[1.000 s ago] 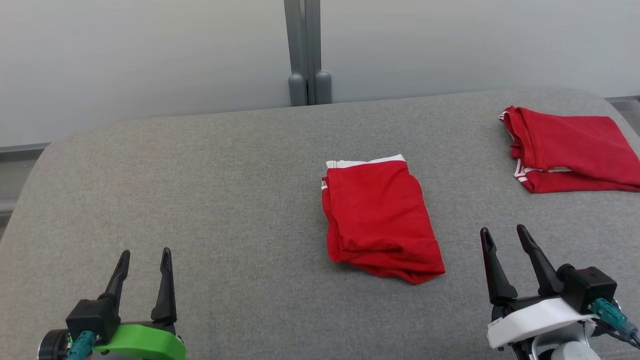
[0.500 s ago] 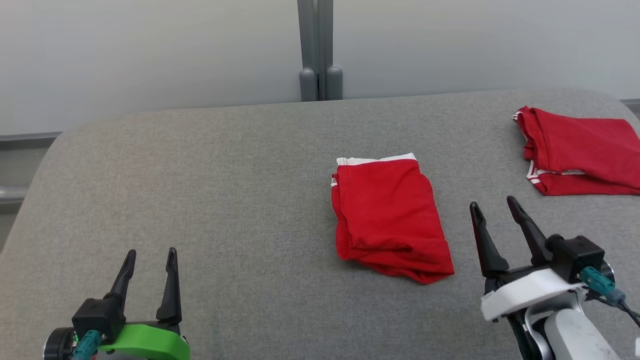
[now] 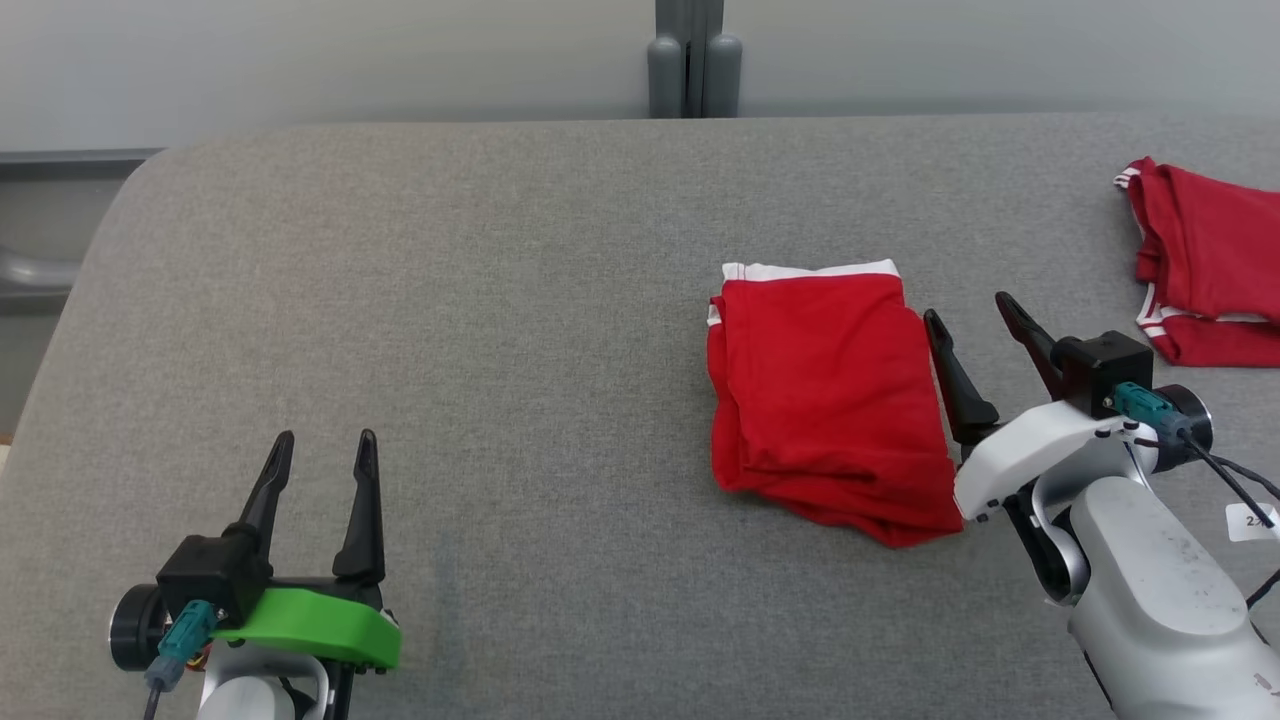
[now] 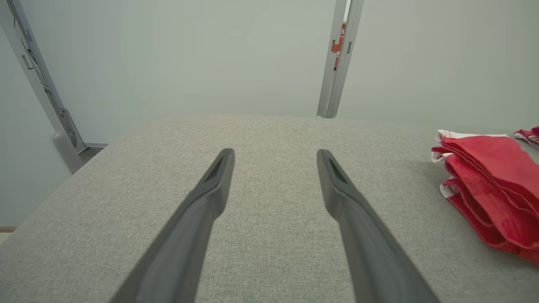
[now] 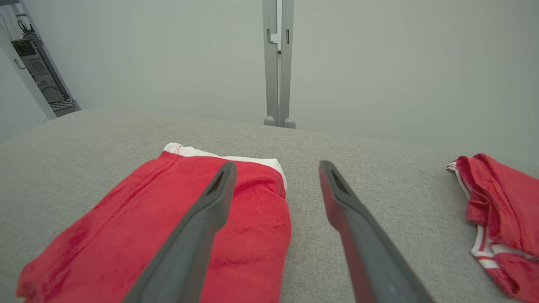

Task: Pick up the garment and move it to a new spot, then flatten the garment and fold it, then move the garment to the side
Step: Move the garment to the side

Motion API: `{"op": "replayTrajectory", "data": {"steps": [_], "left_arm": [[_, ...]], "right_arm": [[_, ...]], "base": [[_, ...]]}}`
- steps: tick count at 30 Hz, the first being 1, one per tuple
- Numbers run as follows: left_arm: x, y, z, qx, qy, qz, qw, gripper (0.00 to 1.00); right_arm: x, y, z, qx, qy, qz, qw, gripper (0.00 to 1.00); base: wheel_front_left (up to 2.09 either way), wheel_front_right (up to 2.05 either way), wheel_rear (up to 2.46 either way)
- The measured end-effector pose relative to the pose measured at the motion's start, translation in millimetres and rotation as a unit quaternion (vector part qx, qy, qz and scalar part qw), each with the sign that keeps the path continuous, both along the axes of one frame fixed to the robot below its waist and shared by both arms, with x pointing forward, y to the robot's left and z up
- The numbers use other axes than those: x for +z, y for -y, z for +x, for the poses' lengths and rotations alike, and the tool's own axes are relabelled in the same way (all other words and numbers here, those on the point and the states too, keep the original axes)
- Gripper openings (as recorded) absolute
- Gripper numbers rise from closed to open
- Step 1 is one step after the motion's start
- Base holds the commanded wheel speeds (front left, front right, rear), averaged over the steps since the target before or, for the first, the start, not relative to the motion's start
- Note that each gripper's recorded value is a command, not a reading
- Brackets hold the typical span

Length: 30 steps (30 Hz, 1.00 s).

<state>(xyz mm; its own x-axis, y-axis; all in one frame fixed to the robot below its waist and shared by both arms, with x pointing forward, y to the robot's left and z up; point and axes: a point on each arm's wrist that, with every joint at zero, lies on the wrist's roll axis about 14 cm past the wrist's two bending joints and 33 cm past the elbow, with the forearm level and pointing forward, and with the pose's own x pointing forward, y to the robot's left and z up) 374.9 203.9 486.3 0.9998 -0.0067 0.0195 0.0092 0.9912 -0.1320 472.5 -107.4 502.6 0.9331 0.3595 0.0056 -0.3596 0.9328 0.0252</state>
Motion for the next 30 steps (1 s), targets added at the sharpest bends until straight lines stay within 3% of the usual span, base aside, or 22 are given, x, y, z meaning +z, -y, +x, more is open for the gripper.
{"op": "replayTrajectory", "data": {"steps": [15, 17, 18, 19, 26, 30], "left_arm": [[-18.4, -12.0, 10.3, 0.021, -0.028, -0.006, 0.999, 1.00], [-20.3, -13.8, 9.4, 0.024, -0.031, -0.006, 0.999, 1.00], [-21.1, -14.6, 8.9, 0.026, -0.032, -0.007, 0.999, 1.00], [-21.6, -15.0, 8.6, 0.027, -0.033, -0.007, 0.999, 1.00], [-21.1, -8.5, 14.0, 0.019, -0.030, -0.012, 0.999, 1.00], [-16.4, 2.9, 29.7, -0.001, -0.019, -0.011, 1.000, 1.00]], "right_arm": [[-118.3, -20.0, 0.9, 0.001, -0.183, -0.010, 0.983, 1.00], [-125.7, -23.6, -1.5, -0.001, -0.197, -0.001, 0.980, 0.34], [-127.3, -22.8, -0.6, -0.004, -0.201, 0.002, 0.980, 0.13], [-128.4, -23.0, -0.7, -0.005, -0.204, 0.003, 0.979, 0.00], [-120.4, -16.3, 5.7, -0.002, -0.194, -0.011, 0.981, 0.00], [-104.0, 2.6, 32.2, 0.009, -0.162, -0.071, 0.984, 0.00]], "base": [[0.00, 0.00, 0.00], [0.00, 0.00, 0.00], [0.00, 0.00, 0.00], [0.00, 0.00, 0.00], [0.00, 0.00, 0.00], [0.00, 0.00, 0.00]]}}
